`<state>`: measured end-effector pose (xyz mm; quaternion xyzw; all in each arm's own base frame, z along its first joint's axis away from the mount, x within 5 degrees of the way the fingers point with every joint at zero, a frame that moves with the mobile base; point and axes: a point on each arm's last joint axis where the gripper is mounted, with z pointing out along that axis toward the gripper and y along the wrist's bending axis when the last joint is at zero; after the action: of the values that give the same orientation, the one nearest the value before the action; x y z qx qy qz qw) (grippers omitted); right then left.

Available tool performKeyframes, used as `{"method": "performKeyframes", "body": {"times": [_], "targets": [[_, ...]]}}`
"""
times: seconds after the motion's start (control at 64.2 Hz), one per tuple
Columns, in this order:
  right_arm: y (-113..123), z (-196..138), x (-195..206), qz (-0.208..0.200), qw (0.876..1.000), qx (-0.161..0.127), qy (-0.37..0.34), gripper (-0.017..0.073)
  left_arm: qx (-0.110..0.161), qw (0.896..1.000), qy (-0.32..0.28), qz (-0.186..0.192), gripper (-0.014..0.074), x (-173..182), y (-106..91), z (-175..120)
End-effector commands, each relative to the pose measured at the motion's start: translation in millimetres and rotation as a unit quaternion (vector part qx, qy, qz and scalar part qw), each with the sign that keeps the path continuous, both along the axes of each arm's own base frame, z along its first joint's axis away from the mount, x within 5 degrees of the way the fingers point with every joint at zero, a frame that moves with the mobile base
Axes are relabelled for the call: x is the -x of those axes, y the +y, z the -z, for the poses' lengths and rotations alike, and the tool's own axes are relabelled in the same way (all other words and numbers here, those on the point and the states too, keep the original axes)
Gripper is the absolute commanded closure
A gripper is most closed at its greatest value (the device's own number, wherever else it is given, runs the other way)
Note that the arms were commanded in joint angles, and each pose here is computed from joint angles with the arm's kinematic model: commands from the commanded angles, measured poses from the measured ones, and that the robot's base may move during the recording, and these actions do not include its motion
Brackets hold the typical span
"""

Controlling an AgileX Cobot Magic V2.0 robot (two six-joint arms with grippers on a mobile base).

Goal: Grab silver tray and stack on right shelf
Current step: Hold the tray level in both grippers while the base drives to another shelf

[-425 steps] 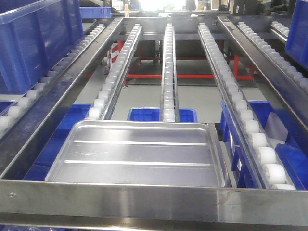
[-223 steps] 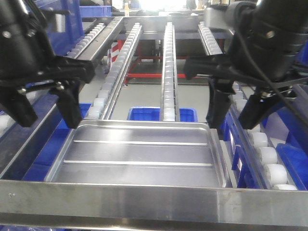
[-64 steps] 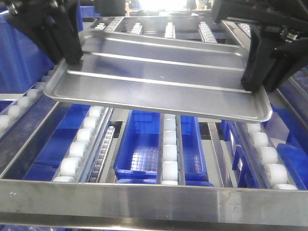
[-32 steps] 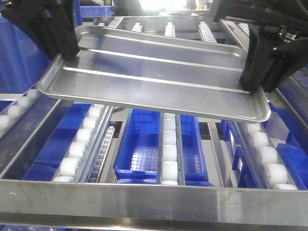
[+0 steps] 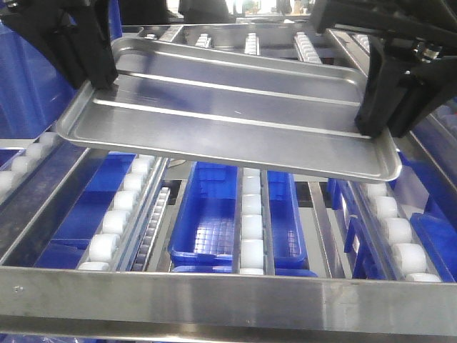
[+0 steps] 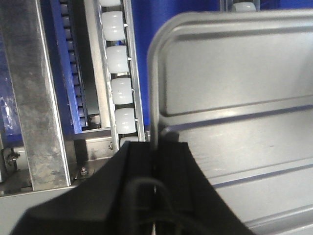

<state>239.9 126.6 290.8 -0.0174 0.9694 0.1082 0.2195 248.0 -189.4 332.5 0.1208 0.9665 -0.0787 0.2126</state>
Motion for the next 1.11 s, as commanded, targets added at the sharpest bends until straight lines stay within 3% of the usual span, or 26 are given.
{"method": "performKeyframes", "body": {"times": [0.0, 1.089], "targets": [[-1.4, -19.2, 0.3, -0.013, 0.999, -0.009, -0.049, 0.0503, 0.024, 0.999, -0.046, 0.008, 0.0688, 5.0, 2.3, -24.9], [-1.4, -19.2, 0.3, -0.013, 0.999, -0.009, -0.049, 0.0503, 0.024, 0.999, -0.046, 0.008, 0.0688, 5.0, 2.3, -24.9]]}}
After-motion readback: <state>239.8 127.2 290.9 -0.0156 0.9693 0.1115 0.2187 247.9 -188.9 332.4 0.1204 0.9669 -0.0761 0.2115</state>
